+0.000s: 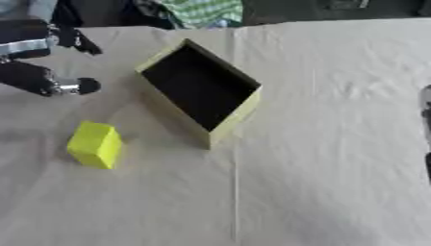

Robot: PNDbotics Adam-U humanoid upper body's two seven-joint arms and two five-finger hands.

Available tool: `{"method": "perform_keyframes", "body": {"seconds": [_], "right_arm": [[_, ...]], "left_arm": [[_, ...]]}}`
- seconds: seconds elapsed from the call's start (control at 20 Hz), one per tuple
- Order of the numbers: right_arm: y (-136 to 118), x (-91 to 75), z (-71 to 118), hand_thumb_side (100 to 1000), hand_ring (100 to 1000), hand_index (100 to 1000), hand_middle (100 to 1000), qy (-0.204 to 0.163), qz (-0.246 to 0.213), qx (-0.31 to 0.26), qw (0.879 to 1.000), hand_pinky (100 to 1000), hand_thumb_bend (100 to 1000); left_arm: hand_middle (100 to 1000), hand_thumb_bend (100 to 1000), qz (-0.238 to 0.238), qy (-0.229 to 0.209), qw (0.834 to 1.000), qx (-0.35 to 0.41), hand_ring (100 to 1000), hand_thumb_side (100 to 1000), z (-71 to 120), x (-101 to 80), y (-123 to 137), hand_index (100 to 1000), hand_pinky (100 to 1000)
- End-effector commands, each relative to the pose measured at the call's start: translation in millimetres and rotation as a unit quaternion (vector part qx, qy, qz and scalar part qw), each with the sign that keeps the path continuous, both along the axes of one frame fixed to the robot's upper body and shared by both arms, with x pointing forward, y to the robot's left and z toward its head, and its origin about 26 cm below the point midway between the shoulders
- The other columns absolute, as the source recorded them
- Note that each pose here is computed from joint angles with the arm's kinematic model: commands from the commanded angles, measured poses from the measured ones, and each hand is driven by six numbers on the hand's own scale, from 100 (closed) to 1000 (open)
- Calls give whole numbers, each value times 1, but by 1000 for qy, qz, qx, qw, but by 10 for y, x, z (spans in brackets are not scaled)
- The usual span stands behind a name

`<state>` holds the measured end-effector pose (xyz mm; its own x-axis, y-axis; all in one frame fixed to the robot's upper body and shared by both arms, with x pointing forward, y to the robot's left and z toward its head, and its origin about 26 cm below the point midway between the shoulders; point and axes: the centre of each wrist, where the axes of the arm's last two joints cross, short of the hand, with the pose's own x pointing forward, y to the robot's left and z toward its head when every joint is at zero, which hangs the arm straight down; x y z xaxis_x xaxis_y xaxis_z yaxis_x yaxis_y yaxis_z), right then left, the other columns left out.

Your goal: Pick up objects on the table and place them in the box.

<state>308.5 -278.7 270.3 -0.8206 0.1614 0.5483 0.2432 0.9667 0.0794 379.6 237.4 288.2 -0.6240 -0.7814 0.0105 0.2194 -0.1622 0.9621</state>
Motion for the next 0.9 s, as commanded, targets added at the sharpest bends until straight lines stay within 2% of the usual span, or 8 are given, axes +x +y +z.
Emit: {"method": "perform_keyframes", "body": {"seconds": [0.05, 0.2, 0.3, 0.35, 0.45, 0.55, 0.75, 0.9], "right_arm": [[0, -38, 81, 704, 738, 811, 513, -13, 4, -8, 1000, 729, 100], [-2, -38, 78, 706, 737, 810, 511, -12, 4, -8, 1000, 729, 100], [-2, -38, 79, 706, 737, 809, 511, -13, 4, -8, 1000, 729, 100], [-2, -38, 79, 708, 737, 809, 510, -13, 4, -8, 1000, 729, 100], [0, -38, 80, 708, 737, 809, 510, -13, 5, -7, 1000, 729, 100], [1, -38, 81, 709, 736, 808, 509, -13, 5, -7, 1000, 729, 100], [1, -38, 77, 710, 735, 807, 507, -12, 5, -6, 1000, 729, 100], [-3, -39, 72, 711, 734, 807, 506, -12, 4, -6, 1000, 730, 100]], "left_arm": [[867, 821, -9, 0, 1000, 23, 927, 915, 116, -60, 24, 947, 975], [885, 935, -12, 0, 999, 41, 947, 1000, 126, -92, 53, 949, 1000], [908, 854, -16, 7, 998, 57, 967, 934, 106, -104, 73, 956, 1000], [918, 742, -20, 12, 997, 67, 973, 838, 93, -108, 85, 961, 1000], [922, 683, -27, 23, 996, 82, 977, 741, 43, -101, 115, 971, 1000], [929, 632, -34, 37, 995, 90, 977, 713, -28, -79, 154, 983, 1000], [942, 646, -45, 69, 993, 83, 978, 709, -153, -44, 200, 1000, 1000], [947, 684, -50, 73, 992, 90, 985, 719, -179, -70, 202, 1000, 1000]]}}
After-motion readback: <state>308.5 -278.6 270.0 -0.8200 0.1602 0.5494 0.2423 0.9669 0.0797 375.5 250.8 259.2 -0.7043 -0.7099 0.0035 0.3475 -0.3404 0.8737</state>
